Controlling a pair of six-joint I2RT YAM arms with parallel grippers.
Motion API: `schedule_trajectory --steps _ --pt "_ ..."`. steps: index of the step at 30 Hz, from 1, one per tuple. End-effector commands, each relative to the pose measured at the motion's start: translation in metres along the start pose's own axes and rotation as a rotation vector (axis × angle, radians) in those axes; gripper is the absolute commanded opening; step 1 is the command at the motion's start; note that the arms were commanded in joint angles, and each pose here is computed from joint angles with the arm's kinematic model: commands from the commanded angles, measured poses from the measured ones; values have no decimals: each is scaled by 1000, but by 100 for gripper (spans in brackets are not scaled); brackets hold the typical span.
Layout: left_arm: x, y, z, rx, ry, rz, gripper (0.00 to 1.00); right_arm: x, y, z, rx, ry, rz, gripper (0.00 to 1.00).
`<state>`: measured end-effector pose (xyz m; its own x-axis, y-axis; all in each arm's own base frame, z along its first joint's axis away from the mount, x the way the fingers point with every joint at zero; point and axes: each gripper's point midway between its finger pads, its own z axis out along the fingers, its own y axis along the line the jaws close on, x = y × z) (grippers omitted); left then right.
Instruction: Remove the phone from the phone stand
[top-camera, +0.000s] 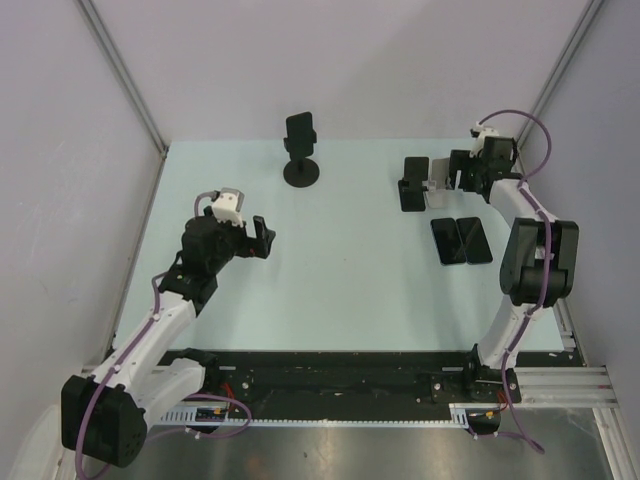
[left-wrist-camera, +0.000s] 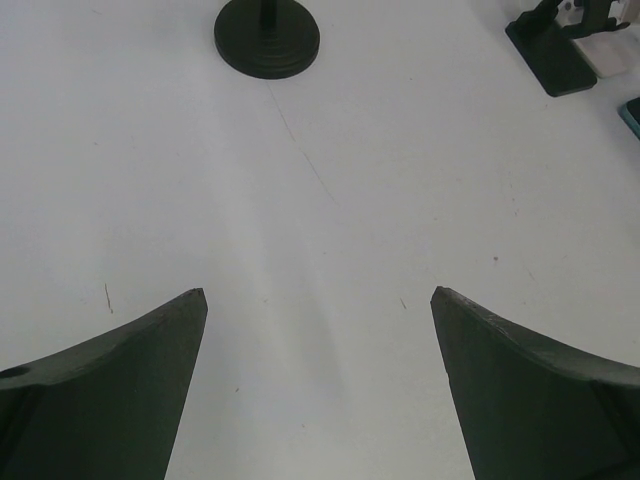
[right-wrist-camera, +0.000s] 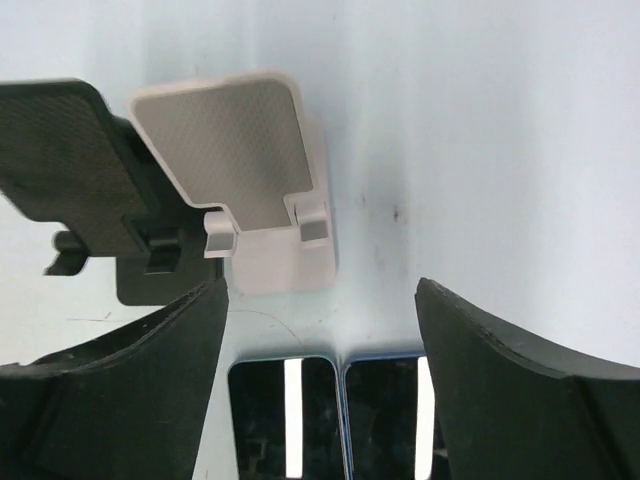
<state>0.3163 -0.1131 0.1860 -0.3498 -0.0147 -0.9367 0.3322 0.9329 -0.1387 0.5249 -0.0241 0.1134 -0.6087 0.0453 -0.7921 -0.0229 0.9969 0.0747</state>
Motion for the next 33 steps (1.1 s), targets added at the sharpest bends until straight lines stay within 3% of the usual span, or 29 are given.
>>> schedule_trajectory --steps 1,6,10,12,13,14,16,18,19,26,33 --pt "-40 -6 3 27 -78 -16 100 -51 2 -60 83 -127 90 84" --pt "-73 -3 24 23 -93 -8 100 -82 55 -119 30 -253 152 94" --pt "-122 9 50 8 -146 -12 100 -74 109 -150 -72 -295 194 98" --pt "-125 19 72 19 -125 -39 100 -62 140 -169 -143 -305 181 100" --pt "-150 18 75 34 -177 -45 100 -61 151 -177 -175 -321 165 100" --pt "-143 21 93 51 -147 -54 100 -56 169 -185 -221 -324 136 100" --pt "-172 24 105 68 -191 -34 100 -46 179 -203 -260 -340 104 100" --pt "-168 27 132 107 -161 -6 100 -30 192 -211 -317 -327 79 100" --pt "-190 24 136 127 -200 20 100 -28 198 -224 -363 -347 71 100" --pt "-204 13 197 307 -204 98 98 8 233 -253 -556 -318 -27 100" --pt "-206 10 236 396 -209 77 82 25 246 -262 -611 -285 -111 100"
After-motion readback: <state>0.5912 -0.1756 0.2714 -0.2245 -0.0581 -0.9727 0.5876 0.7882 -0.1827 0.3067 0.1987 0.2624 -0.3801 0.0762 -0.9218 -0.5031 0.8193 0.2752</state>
